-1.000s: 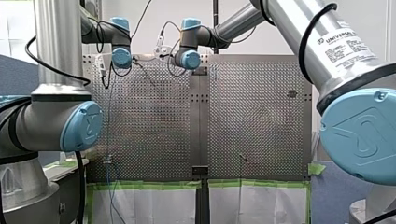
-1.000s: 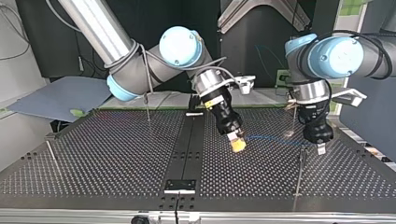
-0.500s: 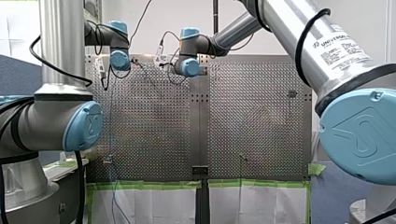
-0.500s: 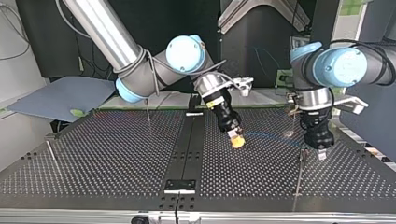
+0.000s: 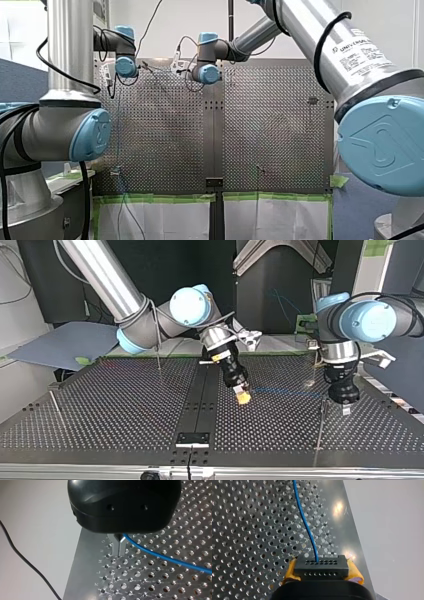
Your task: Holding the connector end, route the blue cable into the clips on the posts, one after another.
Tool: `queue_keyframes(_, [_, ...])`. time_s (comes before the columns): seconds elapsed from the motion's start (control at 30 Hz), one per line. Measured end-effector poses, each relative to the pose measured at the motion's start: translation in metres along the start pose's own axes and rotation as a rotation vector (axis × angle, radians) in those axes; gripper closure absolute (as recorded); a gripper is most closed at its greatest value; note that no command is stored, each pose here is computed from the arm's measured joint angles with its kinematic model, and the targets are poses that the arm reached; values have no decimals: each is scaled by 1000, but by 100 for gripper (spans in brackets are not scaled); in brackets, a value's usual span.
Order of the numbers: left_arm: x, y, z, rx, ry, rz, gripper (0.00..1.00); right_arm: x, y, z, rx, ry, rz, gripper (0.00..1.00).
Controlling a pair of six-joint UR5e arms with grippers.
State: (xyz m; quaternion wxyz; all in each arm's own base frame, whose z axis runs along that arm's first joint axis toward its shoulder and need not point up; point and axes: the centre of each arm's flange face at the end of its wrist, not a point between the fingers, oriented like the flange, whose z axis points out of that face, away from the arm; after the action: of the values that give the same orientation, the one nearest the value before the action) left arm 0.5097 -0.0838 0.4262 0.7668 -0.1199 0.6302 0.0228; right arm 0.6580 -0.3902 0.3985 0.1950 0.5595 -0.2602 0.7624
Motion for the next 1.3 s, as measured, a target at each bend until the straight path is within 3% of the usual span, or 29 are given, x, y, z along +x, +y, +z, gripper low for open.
queue_keyframes(0.23, [-4, 3, 13, 26, -26, -26, 100, -1, 6, 2, 9, 0, -6, 100])
queue_keyframes(0.43, [0, 8, 27, 31, -18, -31, 100, 0, 8, 3, 25, 6, -14, 100])
queue_keyframes(0.93, [-18, 13, 42, 66, -54, -85, 100, 18, 0, 15, 78, 50, -25, 100])
queue_keyframes(1.3, [-7, 20, 54, 71, -35, -106, 100, -1, 13, 28, 64, 41, -31, 100])
